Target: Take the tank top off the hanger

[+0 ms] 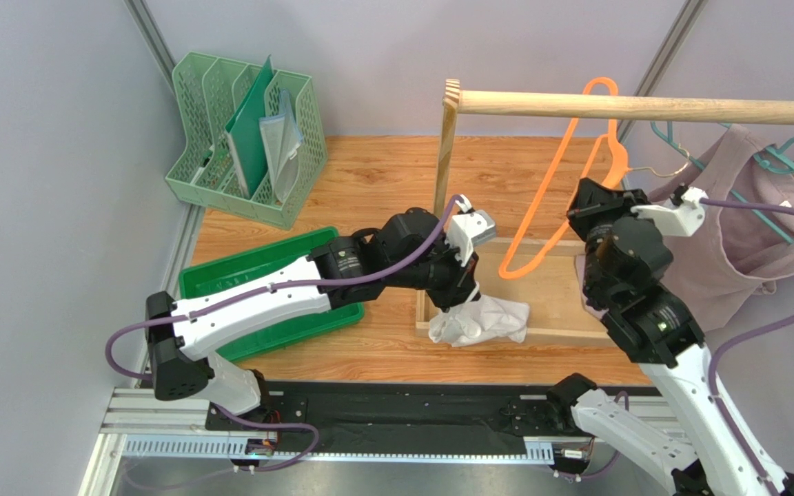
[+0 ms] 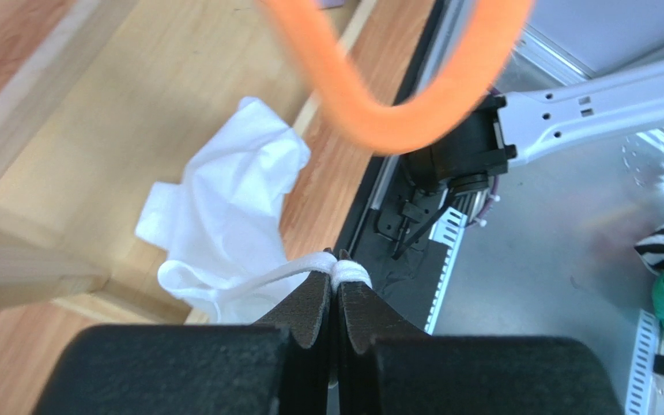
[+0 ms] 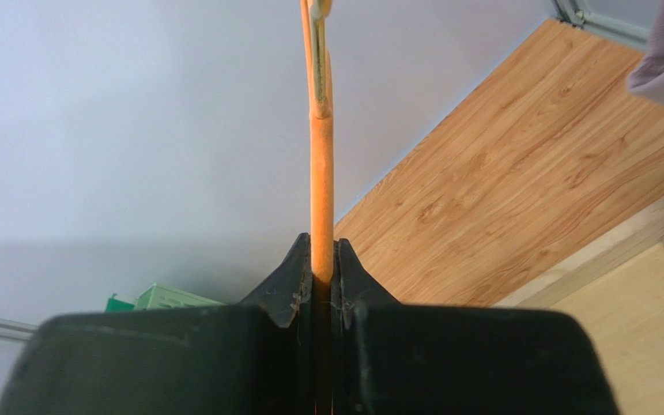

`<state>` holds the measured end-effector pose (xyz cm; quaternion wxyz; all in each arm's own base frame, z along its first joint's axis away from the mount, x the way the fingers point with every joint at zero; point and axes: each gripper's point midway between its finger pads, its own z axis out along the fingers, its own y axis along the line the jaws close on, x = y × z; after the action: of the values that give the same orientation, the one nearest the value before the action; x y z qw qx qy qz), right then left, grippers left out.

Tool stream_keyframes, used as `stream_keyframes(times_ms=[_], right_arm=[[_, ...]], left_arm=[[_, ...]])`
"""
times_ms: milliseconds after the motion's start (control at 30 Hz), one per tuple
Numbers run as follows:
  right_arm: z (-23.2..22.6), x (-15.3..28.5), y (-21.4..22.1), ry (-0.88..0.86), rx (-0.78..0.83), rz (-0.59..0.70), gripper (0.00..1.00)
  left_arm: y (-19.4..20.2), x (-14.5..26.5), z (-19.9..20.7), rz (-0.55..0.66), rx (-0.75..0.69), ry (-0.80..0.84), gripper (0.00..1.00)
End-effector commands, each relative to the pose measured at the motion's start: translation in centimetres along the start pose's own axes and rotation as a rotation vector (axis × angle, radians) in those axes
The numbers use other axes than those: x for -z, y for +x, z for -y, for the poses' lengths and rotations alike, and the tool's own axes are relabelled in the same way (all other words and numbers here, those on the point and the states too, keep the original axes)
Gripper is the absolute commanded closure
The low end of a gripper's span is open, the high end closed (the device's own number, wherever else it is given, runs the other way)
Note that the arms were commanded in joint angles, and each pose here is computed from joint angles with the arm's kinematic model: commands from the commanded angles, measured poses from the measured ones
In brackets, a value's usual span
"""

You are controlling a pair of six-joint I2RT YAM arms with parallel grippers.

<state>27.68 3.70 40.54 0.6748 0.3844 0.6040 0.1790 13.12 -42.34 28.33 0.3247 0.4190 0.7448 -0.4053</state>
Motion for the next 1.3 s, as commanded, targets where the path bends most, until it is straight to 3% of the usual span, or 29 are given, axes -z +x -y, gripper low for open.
stream_keyframes(times_ms=[0, 67, 167, 200, 300, 400, 700, 900, 1000, 1100, 1267], right_arm=[[0.5, 2.0, -0.9, -0.068, 0.161, -0.058, 1.00], [0.4, 3.0, -1.1, -0.102, 0.235, -0.100, 1.00], [1.4, 5.0, 0.6, -0.148, 0.414, -0.265, 1.00], [2.7, 6.3, 2.4, -0.155, 0.474, -0.385, 1.00], [3.7, 9.9, 3.9, -0.223, 0.519, -0.580, 1.00], [4.1, 13.0, 3.1, -0.294, 0.509, -0.655, 1.00], [2.0, 17.4, -0.6, -0.539, 0.539, -0.642, 1.00], [-1.3, 15.6, -4.4, -0.532, 0.567, -0.504, 1.00], [-3.3, 14.0, -5.8, -0.503, 0.595, -0.455, 1.00], [-5.0, 12.0, -6.5, -0.452, 0.607, -0.421, 1.00], [-6.2, 9.0, -5.0, -0.363, 0.648, -0.444, 1.00]], left_arm=[[-2.0, 3.6, -2.2, 0.080, 0.028, -0.144, 1.00], [-1.9, 4.7, -3.1, 0.073, 0.038, -0.183, 1.00], [-2.2, 6.4, -4.4, 0.084, 0.043, -0.242, 1.00], [-2.2, 6.8, -4.6, 0.089, 0.046, -0.248, 1.00], [-2.2, 7.6, -5.1, 0.098, 0.054, -0.258, 1.00], [-2.2, 7.7, -5.0, 0.105, 0.058, -0.252, 1.00], [-1.8, 7.3, -4.8, 0.121, 0.077, -0.230, 1.00], [0.0, 8.1, -5.6, 0.068, 0.089, -0.276, 1.00], [2.2, 7.7, -6.5, -0.024, 0.109, -0.315, 1.00], [3.7, 7.3, -6.8, -0.074, 0.119, -0.321, 1.00], [3.8, 7.2, -6.3, -0.049, 0.140, -0.290, 1.00]])
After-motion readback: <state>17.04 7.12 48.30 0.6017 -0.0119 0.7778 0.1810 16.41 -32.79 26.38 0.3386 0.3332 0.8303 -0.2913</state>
